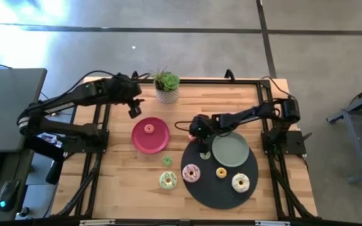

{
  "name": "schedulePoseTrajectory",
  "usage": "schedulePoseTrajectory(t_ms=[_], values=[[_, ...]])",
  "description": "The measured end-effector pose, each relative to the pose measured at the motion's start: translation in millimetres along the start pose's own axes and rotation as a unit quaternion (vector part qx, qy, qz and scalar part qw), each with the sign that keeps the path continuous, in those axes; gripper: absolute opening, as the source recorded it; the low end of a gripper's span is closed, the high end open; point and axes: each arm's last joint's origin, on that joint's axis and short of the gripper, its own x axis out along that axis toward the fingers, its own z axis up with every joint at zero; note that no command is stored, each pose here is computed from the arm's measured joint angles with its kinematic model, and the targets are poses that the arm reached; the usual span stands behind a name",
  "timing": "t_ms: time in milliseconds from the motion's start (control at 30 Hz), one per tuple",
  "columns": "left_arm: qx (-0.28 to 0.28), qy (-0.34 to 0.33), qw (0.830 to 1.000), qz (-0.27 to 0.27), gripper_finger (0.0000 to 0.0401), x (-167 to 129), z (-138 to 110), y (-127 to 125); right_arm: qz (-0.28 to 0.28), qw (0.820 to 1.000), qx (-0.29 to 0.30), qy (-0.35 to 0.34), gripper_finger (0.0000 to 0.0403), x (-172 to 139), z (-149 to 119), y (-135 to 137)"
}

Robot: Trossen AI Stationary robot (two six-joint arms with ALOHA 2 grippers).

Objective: Pick & Place donuts
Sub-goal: Put the small pink donut on the pink plate

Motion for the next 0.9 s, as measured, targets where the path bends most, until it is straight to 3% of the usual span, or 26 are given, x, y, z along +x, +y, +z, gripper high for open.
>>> schedulePoseTrajectory(t_ms=[233, 667, 800, 900], values=[[-0.014, -0.008, 1.000, 0.001, 0.0160, -9, -11, 1, -0.005, 1.000, 0.001, 0.006, 0.0202, 4, -2, -1], [-0.025, -0.001, 1.000, 0.000, 0.0160, -9, -12, 1, 0.003, 0.999, -0.012, -0.043, 0.0129, 1, 8, 1], [-0.027, 0.002, 1.000, 0.000, 0.0160, -10, -14, 1, -0.012, 0.991, -0.012, -0.133, 0.0100, -2, 25, 0], [-0.028, -0.004, 1.000, 0.000, 0.0160, -11, -13, 1, -0.027, 0.961, -0.023, -0.275, 0.0079, -9, 50, 0]])
